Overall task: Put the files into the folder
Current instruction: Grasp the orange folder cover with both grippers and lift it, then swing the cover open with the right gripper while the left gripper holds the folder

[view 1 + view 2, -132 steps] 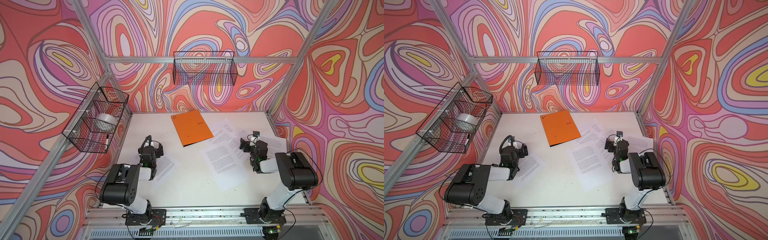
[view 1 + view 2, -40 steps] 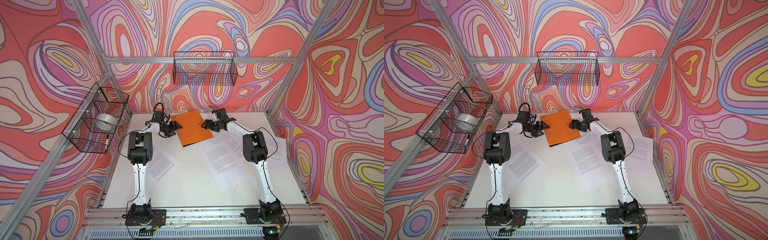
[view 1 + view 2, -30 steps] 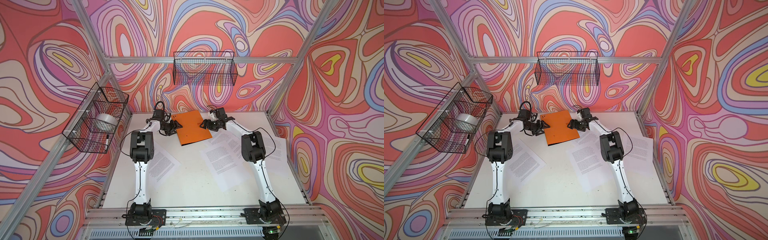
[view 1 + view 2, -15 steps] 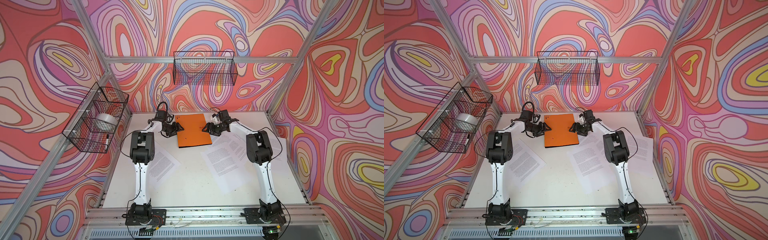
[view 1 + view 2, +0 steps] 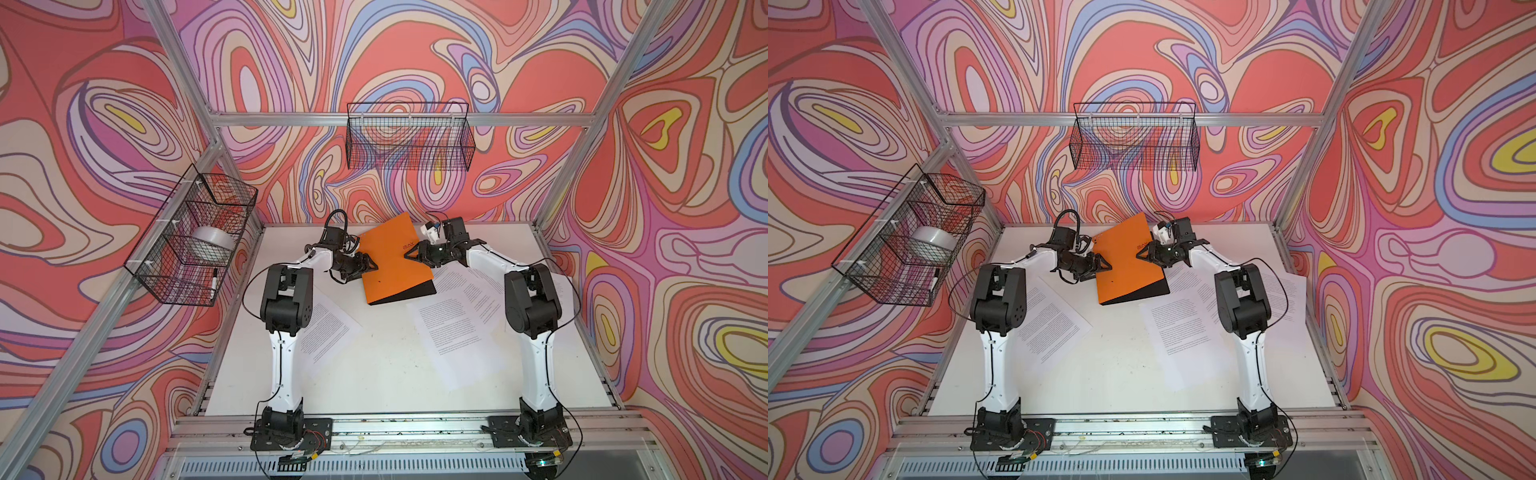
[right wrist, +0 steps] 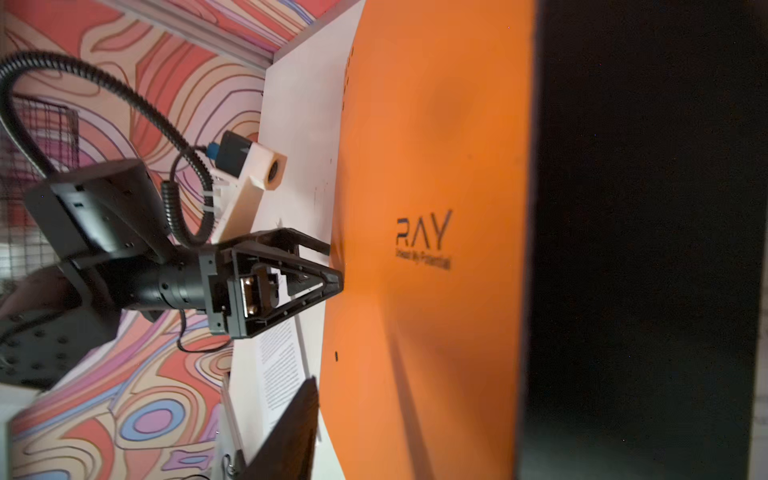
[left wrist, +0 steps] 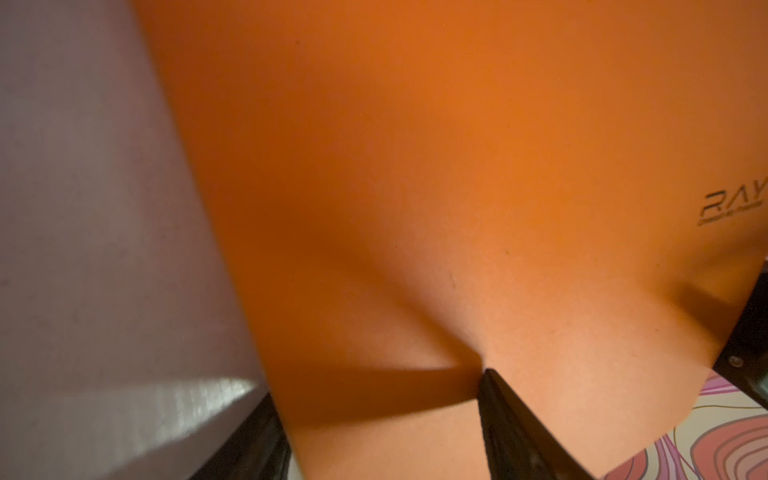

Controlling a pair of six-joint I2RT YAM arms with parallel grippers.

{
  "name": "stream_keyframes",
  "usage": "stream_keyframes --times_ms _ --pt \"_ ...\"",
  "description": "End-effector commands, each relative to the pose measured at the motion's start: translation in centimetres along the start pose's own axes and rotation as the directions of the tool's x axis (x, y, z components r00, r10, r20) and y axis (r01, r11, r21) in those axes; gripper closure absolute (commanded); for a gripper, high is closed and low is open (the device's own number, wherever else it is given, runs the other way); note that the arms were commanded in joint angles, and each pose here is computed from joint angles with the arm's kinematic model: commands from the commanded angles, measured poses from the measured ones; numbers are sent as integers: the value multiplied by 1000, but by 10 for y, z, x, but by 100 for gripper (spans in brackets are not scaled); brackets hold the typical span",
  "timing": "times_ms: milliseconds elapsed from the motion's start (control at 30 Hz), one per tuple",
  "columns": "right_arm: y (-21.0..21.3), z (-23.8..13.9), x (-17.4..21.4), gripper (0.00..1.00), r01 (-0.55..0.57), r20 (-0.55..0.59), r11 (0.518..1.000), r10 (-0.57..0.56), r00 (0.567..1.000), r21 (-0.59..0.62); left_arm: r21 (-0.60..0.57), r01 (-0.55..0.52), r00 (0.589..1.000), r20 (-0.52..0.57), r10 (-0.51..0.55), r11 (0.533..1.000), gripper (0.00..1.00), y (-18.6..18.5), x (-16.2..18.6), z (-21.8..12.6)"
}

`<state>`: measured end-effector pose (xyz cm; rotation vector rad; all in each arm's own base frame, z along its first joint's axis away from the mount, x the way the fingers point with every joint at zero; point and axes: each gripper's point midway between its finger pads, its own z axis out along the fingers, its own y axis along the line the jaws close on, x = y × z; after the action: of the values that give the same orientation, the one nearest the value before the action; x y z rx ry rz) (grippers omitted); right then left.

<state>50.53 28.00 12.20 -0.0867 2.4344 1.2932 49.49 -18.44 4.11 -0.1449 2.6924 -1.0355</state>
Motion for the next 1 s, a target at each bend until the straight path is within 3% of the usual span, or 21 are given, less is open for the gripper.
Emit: stream_keyframes --times_ms 0,167,367,533,700,967 --pt "15 11 2 65 51 13 998 -51 999 -30 -95 101 972 -203 -119 990 31 29 66 29" --pt "36 -12 -6 100 107 56 994 -106 993 -8 18 101 990 -100 -99 995 19 -12 36 -7" --pt "57 -48 -16 100 130 126 988 -139 982 83 87 43 999 20 -45 995 0 -62 2 -68" --pt "47 -75 -4 100 130 103 964 -157 982 232 -19 21 997 74 -20 1000 0 -60 4 -104" --pt "30 -103 8 100 129 92 909 -179 980 396 -107 10 998 70 -2 994 0 -50 24 -121" --pt "20 -123 18 100 99 73 857 -157 985 505 -149 20 998 69 -9 989 0 -43 52 -138"
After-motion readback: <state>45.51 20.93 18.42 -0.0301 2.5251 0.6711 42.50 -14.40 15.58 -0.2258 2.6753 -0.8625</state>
